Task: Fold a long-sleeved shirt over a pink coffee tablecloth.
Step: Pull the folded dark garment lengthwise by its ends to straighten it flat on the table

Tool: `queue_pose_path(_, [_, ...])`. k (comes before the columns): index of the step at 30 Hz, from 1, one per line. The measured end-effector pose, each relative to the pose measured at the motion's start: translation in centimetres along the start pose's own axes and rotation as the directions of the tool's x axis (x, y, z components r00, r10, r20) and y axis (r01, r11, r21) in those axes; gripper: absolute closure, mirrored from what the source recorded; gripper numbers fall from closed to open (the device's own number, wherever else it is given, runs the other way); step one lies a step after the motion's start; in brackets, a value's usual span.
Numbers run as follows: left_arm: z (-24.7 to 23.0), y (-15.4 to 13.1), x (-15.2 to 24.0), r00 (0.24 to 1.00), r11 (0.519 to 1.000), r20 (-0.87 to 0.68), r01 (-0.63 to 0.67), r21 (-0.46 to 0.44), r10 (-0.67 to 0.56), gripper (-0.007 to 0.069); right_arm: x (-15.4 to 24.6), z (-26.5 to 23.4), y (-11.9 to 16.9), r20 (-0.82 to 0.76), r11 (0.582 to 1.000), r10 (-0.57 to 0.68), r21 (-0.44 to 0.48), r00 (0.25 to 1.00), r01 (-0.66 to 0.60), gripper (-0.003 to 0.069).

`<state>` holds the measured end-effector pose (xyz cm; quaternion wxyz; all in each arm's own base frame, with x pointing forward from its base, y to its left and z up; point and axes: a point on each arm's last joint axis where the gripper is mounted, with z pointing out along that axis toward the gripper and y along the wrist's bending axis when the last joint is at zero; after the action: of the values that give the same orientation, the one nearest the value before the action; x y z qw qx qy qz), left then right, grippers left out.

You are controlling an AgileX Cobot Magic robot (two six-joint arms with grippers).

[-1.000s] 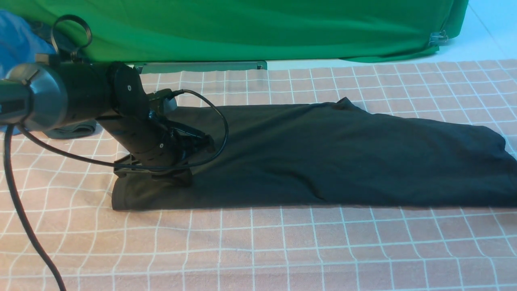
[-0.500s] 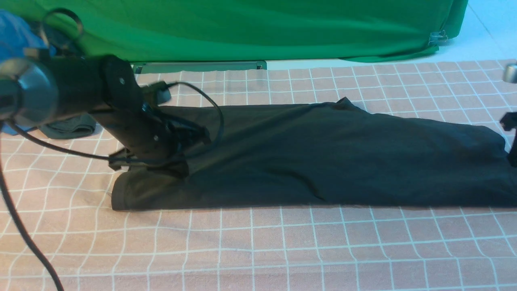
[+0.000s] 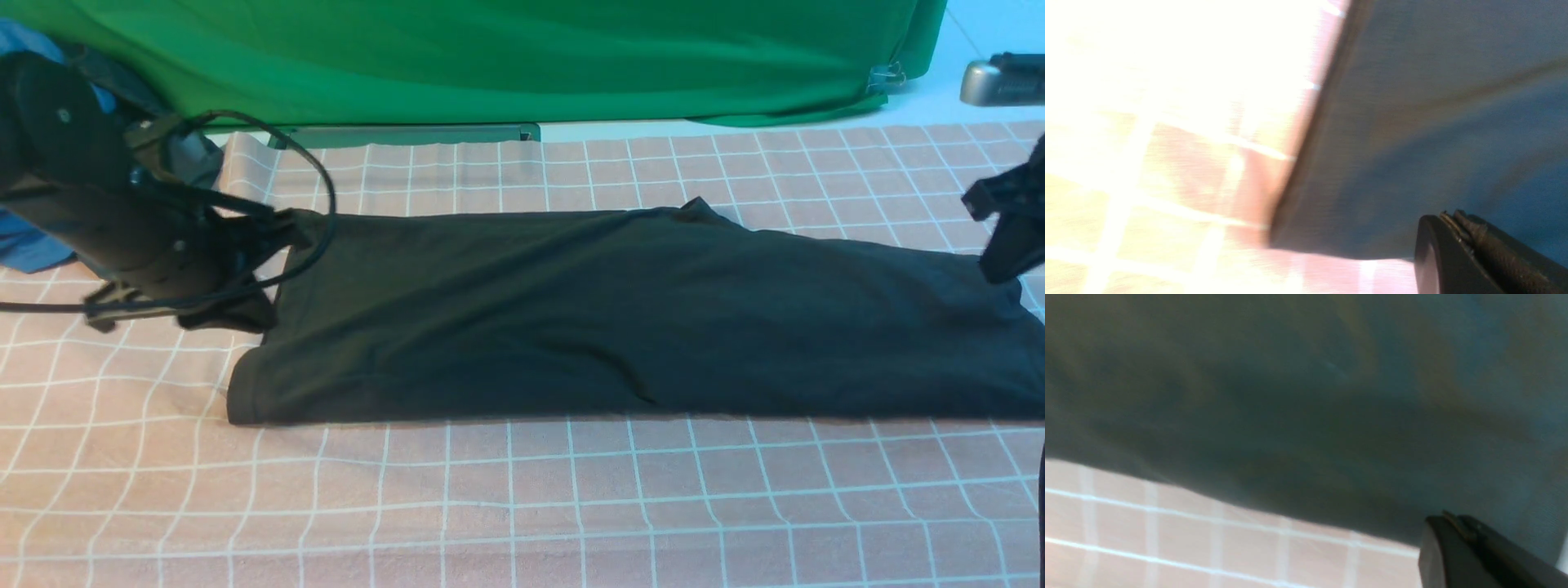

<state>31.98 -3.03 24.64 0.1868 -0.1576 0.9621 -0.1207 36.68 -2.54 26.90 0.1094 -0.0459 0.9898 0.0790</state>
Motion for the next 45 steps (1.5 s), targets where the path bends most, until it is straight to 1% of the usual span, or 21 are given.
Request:
queue_pose_path(2, [1.1, -1.3, 0.3, 1.0, 0.998, 0.002, -0.004, 0.065, 0.004, 0.0612, -0.5, 0.4, 0.8, 0.034, 0.999, 0.007, -0.036, 0.999, -0.006, 0.0622])
queue_pose_path(5, [3.1, -2.2, 0.7, 0.999, 0.997, -0.022, -0.031, 0.077, 0.032, 0.0612, -1.2, 1.5, 2.3, 0.052, 0.998, -0.032, -0.058, 0.998, 0.035, 0.0622])
queue_pose_path(7, [4.9, -2.3, 1.2, 0.997, 0.997, -0.061, -0.049, 0.057, 0.052, 0.0612, -1.7, 2.9, 3.4, 0.052, 0.996, -0.062, -0.064, 0.997, 0.066, 0.0622])
queue_pose_path(9, [6.4, -1.8, 1.4, 0.994, 0.999, -0.096, -0.049, 0.014, 0.05, 0.0612, -2.0, 4.2, 3.9, 0.035, 0.995, -0.081, -0.063, 0.996, 0.083, 0.0622])
queue_pose_path(11, [7.5, -1.1, 1.3, 0.994, 0.999, -0.108, -0.036, -0.033, 0.032, 0.0612, -2.0, 5.7, 3.9, -0.002, 0.994, -0.094, -0.054, 0.996, 0.093, 0.062])
queue_pose_path(13, [8.1, -0.4, 1.2, 0.993, 0.997, -0.117, -0.026, -0.067, 0.018, 0.0612, -2.0, 7.0, 3.3, -0.04, 0.994, -0.107, -0.025, 0.993, 0.106, 0.0617])
queue_pose_path(16, [8.2, 0.0, 1.1, 0.993, 0.996, -0.117, -0.008, -0.084, -0.001, 0.0612, -1.8, 8.8, 1.6, -0.104, 0.994, -0.096, 0.051, 0.99, 0.102, 0.0609])
queue_pose_path(20, [8.1, 0.5, 0.8, 0.994, 0.995, -0.108, 0.0, -0.099, -0.01, 0.0612, -1.5, 9.8, -1.2, -0.132, 0.992, -0.042, 0.11, 0.99, 0.057, 0.0606])
queue_pose_path(21, [8.1, 0.6, 0.8, 0.994, 0.995, -0.108, -0.001, -0.099, -0.01, 0.0612, -1.5, 9.8, -1.4, -0.133, 0.992, -0.037, 0.112, 0.99, 0.052, 0.0606])
queue_pose_path(26, [7.7, 0.9, 0.7, 0.993, 0.992, -0.116, -0.013, -0.125, -0.001, 0.0612, -0.8, 8.9, -5.3, -0.121, 0.989, 0.066, 0.14, 0.991, -0.049, 0.0599])
queue_pose_path(27, [7.0, 0.9, 0.7, 0.994, 0.992, -0.107, -0.015, -0.123, 0.001, 0.0612, -0.4, 8.5, -6.3, -0.121, 0.987, 0.094, 0.145, 0.988, -0.076, 0.0597])
queue_pose_path(28, [7.0, 0.9, 0.7, 0.994, 0.992, -0.109, -0.015, -0.125, 0.002, 0.0612, -0.3, 8.3, -6.6, -0.12, 0.986, 0.103, 0.146, 0.987, -0.085, 0.0596])
queue_pose_path(30, [4.9, 0.5, 0.5, 0.998, 0.994, -0.06, -0.017, -0.105, 0.011, 0.0612, 0.3, 6.9, -8.2, -0.11, 0.979, 0.149, 0.16, 0.983, -0.13, 0.058])
queue_pose_path(32, [2.7, 0.1, 0.3, 1.0, 0.997, -0.006, -0.018, -0.08, 0.017, 0.0612, 0.8, 5.6, -9.3, -0.08, 0.968, 0.193, 0.176, 0.978, -0.176, 0.053])
queue_pose_path(33, [1.5, -0.1, 0.3, 1.0, 0.998, 0.022, -0.019, -0.067, 0.021, 0.0612, 1.0, 5.0, -9.8, -0.063, 0.96, 0.224, 0.184, 0.973, -0.209, 0.0483])
queue_pose_path(37, [-1.5, -0.5, 0.5, 0.996, 0.999, 0.083, -0.026, -0.038, 0.029, 0.0612, 1.2, 4.6, -10.4, -0.052, 0.949, 0.268, 0.189, 0.962, -0.254, 0.021])
queue_pose_path(38, [-1.9, -0.6, 0.5, 0.996, 0.999, 0.089, -0.027, -0.035, 0.03, 0.0612, 1.2, 4.8, -10.3, -0.054, 0.949, 0.273, 0.181, 0.96, -0.26, 0.0161])
queue_pose_path(39, [-2.0, -0.6, 0.5, 0.995, 0.999, 0.091, -0.027, -0.034, 0.03, 0.0612, 1.2, 4.9, -10.3, -0.056, 0.949, 0.275, 0.179, 0.96, -0.261, 0.0151])
queue_pose_path(40, [-2.5, -0.6, 0.6, 0.994, 0.999, 0.1, -0.03, -0.03, 0.033, 0.0612, 1.0, 5.5, -10.1, -0.063, 0.949, 0.284, 0.162, 0.957, -0.271, 0.0074])
queue_pose_path(42, [-2.8, -0.6, 0.8, 0.995, 0.999, 0.096, -0.034, -0.031, 0.036, 0.0612, 0.8, 6.5, -9.8, -0.071, 0.951, 0.283, 0.152, 0.956, -0.27, 0.0039])
queue_pose_path(45, [-2.9, -0.6, 0.8, 0.995, 0.999, 0.09, -0.038, -0.033, 0.041, 0.0612, 0.4, 7.7, -9.4, -0.069, 0.955, 0.269, 0.148, 0.961, -0.257, 0.0027])
